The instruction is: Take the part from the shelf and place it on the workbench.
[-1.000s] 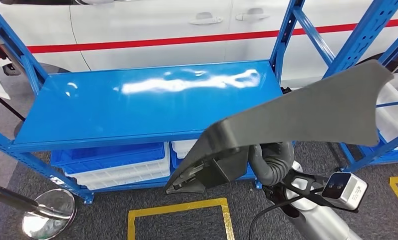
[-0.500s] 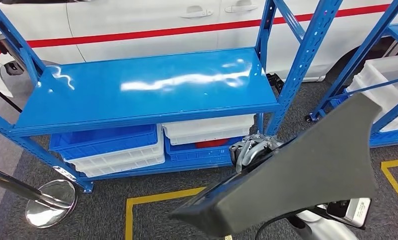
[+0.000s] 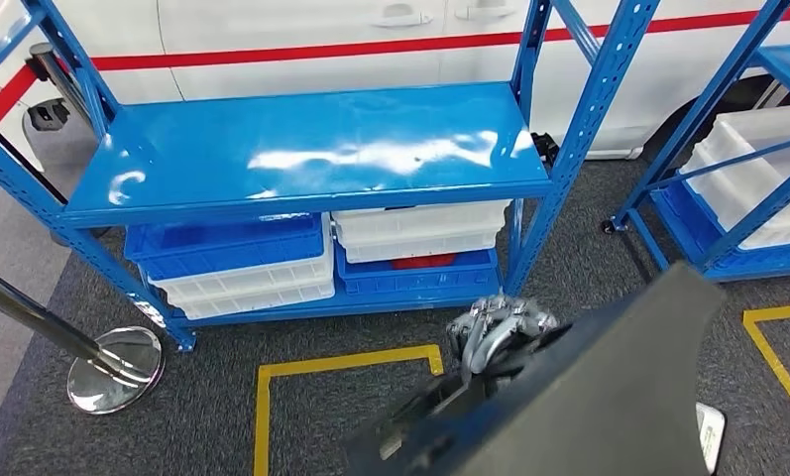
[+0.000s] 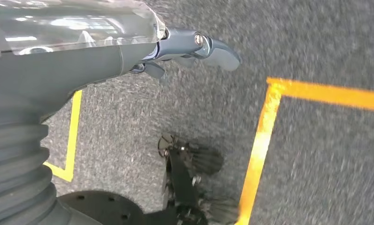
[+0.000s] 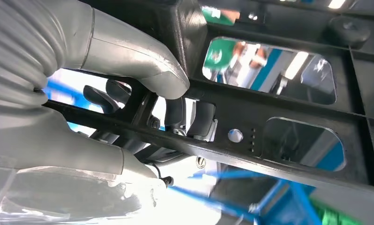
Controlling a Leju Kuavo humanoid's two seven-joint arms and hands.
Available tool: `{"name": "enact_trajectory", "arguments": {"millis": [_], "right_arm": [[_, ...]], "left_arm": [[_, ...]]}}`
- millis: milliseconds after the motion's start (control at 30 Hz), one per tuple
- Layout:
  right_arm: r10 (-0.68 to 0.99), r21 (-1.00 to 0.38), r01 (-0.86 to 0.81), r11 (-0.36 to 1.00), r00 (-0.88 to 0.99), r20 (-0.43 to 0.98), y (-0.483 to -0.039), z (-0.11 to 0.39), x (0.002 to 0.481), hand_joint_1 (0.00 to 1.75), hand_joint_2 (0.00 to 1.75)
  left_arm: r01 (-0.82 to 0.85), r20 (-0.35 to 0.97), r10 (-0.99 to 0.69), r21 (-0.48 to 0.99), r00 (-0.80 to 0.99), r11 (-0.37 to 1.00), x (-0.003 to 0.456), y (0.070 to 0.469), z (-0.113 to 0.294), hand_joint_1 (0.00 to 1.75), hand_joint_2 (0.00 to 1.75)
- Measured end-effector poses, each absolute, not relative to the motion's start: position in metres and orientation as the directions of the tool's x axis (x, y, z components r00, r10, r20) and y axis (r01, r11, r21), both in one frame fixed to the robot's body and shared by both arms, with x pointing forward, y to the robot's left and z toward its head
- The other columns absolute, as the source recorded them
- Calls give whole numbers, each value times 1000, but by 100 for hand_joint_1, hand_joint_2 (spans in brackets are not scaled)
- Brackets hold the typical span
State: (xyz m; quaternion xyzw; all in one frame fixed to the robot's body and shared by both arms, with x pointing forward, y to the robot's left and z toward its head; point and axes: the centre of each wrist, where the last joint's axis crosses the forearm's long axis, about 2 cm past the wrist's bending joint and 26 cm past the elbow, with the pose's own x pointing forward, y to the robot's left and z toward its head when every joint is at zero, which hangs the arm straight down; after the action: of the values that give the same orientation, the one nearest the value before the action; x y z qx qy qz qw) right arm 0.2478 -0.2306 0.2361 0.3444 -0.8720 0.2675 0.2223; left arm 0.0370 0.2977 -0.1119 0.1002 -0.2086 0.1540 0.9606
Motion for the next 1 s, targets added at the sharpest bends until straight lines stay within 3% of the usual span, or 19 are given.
{"name": "enact_trajectory", "arguments": {"millis": [500,1000], "right_arm": [[-535,-238,-693,680,-692,485,-233,260,273,175,175],[-565,-257,-698,669,-701,435,-220,280,285,175,175]], "left_arm": [[-317,442,234,123,866,940,36,299,-112,0,175],[-331,445,242,132,862,934,39,300,-112,0,175]]}}
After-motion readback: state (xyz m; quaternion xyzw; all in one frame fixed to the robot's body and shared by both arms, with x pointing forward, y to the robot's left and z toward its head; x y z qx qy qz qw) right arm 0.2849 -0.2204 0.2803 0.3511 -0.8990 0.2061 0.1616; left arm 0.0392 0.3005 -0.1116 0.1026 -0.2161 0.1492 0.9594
